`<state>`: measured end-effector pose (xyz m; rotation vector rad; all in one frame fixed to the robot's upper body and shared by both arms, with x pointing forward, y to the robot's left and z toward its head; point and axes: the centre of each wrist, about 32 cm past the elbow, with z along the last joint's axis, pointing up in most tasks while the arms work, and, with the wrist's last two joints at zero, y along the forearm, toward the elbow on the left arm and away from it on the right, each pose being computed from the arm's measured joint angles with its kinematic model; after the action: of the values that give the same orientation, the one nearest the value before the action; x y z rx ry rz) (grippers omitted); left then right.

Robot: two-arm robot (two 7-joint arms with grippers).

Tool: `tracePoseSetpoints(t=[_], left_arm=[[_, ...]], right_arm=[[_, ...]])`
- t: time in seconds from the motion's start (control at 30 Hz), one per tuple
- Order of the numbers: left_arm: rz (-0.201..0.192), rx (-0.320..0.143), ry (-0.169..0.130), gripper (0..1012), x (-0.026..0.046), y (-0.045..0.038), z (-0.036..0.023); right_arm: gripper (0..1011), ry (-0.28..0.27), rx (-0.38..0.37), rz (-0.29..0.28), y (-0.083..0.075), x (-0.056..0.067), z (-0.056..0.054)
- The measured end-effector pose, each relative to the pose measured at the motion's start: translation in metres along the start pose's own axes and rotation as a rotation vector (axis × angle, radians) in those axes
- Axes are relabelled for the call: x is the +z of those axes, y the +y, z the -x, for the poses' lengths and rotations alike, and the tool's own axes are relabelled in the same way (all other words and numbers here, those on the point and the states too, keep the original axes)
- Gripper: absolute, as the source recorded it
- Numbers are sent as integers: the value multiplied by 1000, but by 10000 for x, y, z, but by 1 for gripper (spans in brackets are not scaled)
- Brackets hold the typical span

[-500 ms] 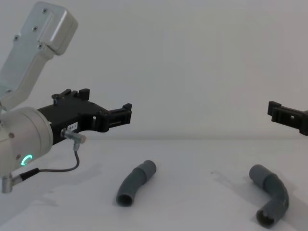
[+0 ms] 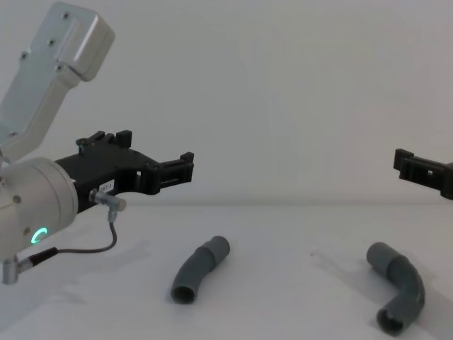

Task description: Use both hands to pick up one end of the pipe from the table, align the ends, and insert them.

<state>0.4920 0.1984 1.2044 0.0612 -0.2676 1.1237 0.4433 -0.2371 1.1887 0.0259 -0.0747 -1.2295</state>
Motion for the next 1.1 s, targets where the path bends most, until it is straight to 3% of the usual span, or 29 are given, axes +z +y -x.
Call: tracePoseSetpoints(t=[1.1], left_arm=[[0, 0, 0, 1003, 0, 0, 0]], right_arm=[[996, 0, 0, 0, 0, 0, 0]])
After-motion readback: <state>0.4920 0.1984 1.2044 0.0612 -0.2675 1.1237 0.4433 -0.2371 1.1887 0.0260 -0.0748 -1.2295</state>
